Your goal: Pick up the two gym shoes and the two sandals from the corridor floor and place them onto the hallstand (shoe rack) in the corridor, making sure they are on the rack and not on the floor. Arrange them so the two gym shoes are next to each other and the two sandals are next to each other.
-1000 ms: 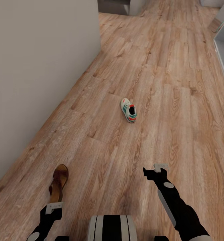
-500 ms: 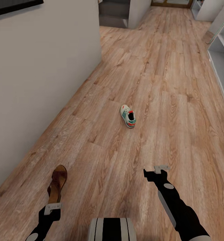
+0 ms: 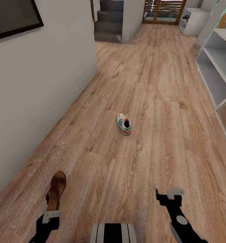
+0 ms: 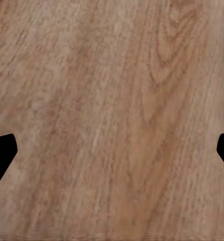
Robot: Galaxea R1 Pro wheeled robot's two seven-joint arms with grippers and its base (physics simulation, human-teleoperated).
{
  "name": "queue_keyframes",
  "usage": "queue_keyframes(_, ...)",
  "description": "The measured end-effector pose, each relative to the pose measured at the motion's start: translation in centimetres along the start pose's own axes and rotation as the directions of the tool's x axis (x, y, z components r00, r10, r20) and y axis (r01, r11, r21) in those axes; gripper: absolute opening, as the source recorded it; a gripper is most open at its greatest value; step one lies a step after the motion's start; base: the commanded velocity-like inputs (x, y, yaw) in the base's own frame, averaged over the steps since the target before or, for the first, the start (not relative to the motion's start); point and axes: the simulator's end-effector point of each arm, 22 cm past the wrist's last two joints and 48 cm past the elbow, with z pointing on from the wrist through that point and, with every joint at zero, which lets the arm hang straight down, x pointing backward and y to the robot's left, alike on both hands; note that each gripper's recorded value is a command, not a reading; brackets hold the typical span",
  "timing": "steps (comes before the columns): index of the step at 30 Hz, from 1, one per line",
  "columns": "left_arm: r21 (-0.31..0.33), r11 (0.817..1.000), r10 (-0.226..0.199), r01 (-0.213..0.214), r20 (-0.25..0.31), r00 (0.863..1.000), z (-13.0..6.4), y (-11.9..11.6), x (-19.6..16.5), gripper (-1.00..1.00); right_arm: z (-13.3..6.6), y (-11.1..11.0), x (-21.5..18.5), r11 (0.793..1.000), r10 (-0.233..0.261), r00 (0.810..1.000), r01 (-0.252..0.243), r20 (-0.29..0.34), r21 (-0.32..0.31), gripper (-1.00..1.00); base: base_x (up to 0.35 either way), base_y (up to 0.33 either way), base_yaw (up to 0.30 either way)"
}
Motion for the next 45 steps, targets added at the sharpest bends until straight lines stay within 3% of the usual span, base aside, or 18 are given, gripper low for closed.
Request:
queue_keyframes(18, -0.001, 1.0, -0.008, 0.008, 0.111, 0.994, -2.3, 0.1, -2.9, -1.0, -5.5, -1.5, 8.2, 1.0, 0.02, 0.996, -0.021, 0.086, 0.013, 1.0, 0.0, 0.0, -0.125)
queue_keyframes(45, 0.006, 1.0, -0.031, 0.031, 0.25, 0.968, -4.4, 0.0, -9.5, -1.0, -7.2, -1.9, 3.2, 0.998, 0.053, 0.975, -0.059, 0.216, 0.021, 1.0, 0.0, 0.0, -0.101)
